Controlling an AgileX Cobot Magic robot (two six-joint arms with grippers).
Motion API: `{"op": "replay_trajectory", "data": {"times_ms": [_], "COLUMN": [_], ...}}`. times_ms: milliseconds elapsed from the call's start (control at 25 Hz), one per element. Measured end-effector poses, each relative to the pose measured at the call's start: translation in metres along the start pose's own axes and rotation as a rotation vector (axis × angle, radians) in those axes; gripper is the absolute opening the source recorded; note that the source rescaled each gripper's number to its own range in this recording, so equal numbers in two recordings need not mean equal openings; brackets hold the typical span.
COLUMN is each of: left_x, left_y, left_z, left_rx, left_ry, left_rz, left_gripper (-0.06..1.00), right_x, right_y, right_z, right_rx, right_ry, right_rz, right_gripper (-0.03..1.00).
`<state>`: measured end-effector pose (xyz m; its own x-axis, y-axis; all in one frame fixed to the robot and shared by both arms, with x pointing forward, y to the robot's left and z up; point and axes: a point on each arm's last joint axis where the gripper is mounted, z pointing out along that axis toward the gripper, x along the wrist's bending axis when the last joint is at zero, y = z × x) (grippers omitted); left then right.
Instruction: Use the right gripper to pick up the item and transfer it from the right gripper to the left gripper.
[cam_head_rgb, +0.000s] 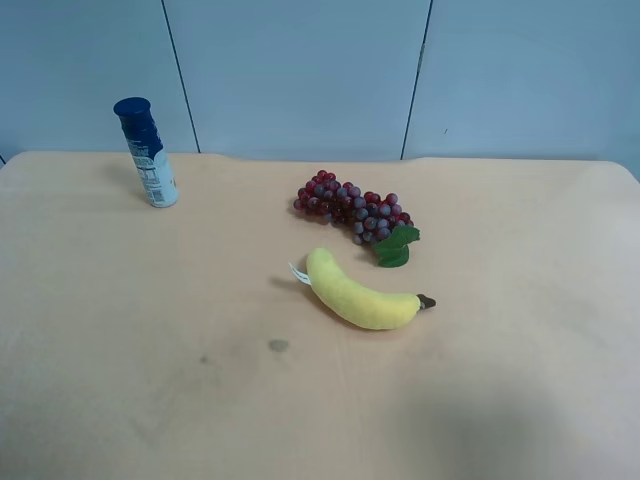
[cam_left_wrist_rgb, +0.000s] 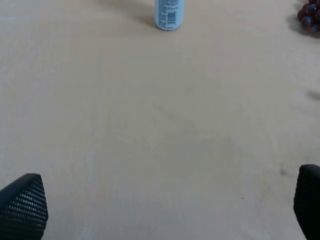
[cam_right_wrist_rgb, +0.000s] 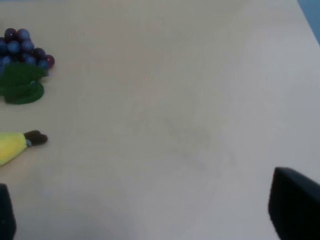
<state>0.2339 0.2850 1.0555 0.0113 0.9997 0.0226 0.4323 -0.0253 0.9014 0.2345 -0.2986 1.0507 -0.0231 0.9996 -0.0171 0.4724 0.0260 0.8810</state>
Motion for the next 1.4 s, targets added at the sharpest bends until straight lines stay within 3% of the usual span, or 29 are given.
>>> {"op": "replay_trajectory", "data": {"times_ms": [160,240,520,760,960,1120,1400], "left_x": [0.0,0.0,0.0,0.0,0.0,0.0,0.0], "left_y": [0.0,0.0,0.0,0.0,0.0,0.0,0.0], "left_z": [0.0,0.0,0.0,0.0,0.0,0.0,0.0], "left_rx": [0.0,0.0,0.0,0.0,0.0,0.0,0.0], "left_ry": [0.0,0.0,0.0,0.0,0.0,0.0,0.0], "left_rz": [0.0,0.0,0.0,0.0,0.0,0.0,0.0], "left_gripper": [1.0,1.0,1.0,1.0,1.0,1.0,1.0], "right_x": [0.006,0.011,0.025,0.073,0.135,0.173,0.186], "right_y": [0.012,0.041,0.102,0.13,0.126,0.106,0.058], "right_z": [0.007,0.02,0.076,0.146,0.19,0.219,0.266], "right_rx": [0.067,0.159,0.322,0.475,0.552,0.63,0.837], "right_ry": [0.071,0.146,0.3,0.466,0.598,0.661,0.645], "right_rz": [-0.035,-0.092,-0.267,-0.527,-0.79,-0.909,-1.043], "right_gripper": [1.0,1.0,1.0,1.0,1.0,1.0,1.0]}}
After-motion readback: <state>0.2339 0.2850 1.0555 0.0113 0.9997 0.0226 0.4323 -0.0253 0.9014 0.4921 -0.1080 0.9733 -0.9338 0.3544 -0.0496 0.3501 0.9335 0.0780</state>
